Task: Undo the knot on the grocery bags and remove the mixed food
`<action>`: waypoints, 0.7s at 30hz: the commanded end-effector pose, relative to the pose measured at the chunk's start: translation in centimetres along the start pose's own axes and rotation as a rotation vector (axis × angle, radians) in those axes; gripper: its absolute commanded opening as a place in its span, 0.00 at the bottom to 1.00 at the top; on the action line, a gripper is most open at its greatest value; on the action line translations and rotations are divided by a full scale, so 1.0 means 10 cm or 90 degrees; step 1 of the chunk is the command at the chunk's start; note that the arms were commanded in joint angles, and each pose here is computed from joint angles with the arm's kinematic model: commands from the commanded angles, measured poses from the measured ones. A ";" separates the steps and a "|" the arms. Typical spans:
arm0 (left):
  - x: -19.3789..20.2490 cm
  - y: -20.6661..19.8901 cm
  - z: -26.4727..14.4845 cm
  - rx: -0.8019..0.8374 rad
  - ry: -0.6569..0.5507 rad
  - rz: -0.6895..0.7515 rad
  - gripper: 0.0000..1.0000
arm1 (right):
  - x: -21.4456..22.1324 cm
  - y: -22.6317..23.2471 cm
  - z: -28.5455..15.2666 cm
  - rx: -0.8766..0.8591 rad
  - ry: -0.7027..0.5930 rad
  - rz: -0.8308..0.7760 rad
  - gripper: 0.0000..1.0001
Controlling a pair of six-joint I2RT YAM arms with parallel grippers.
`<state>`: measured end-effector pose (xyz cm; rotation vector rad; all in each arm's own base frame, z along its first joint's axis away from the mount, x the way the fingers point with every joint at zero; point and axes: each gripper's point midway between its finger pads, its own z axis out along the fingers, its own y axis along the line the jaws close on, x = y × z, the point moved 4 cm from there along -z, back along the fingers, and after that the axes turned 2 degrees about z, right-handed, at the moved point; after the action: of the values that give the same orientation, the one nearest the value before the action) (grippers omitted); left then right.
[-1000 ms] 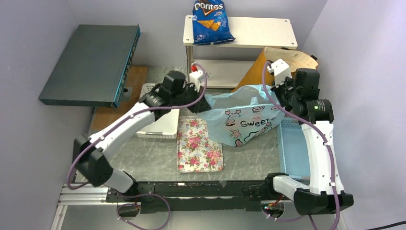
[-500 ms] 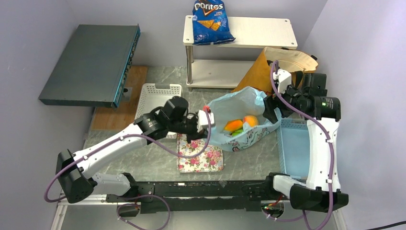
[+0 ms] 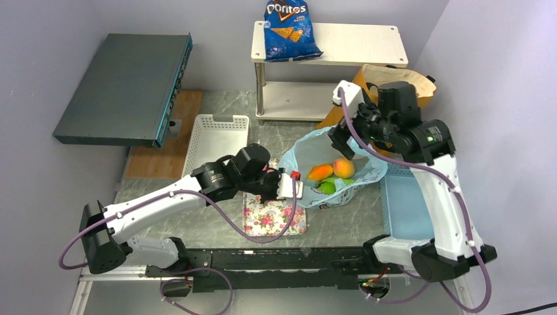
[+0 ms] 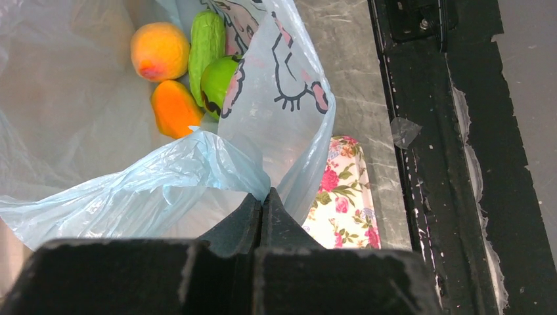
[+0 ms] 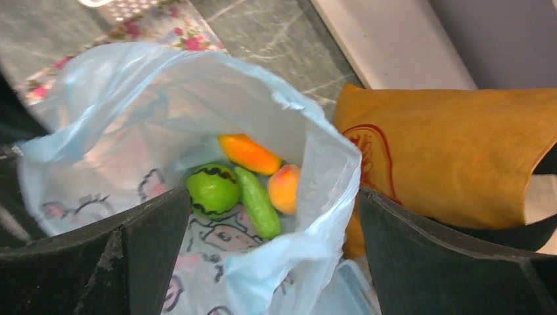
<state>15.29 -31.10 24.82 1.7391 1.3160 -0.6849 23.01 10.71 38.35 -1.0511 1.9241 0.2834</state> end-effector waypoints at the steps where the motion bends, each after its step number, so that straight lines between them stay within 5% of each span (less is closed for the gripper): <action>1: -0.03 -0.03 -0.04 -0.014 0.006 0.062 0.00 | -0.03 -0.35 0.34 0.126 0.057 -0.027 1.00; 7: 0.13 -0.15 -0.06 -0.010 0.035 0.070 0.00 | 0.60 -0.29 0.58 0.098 0.233 -0.063 0.99; 11: 0.39 -0.40 -0.04 0.011 0.077 0.155 0.01 | 1.08 -0.24 0.45 0.142 0.303 -0.108 0.95; 13: 0.52 -0.50 -0.01 0.012 0.087 0.176 0.03 | 1.18 -0.19 0.36 0.140 0.315 -0.109 0.68; 16: 0.67 -0.47 0.08 -0.019 0.111 0.168 0.01 | 1.10 -0.15 0.35 0.134 0.287 -0.077 0.00; 21: 0.63 0.15 0.24 -0.161 0.152 0.091 0.00 | 0.47 -0.57 0.37 0.220 0.150 0.003 0.00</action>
<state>13.19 -27.54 15.41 1.9796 1.2910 -0.3565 23.95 5.90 27.92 -1.1449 2.2441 -0.2021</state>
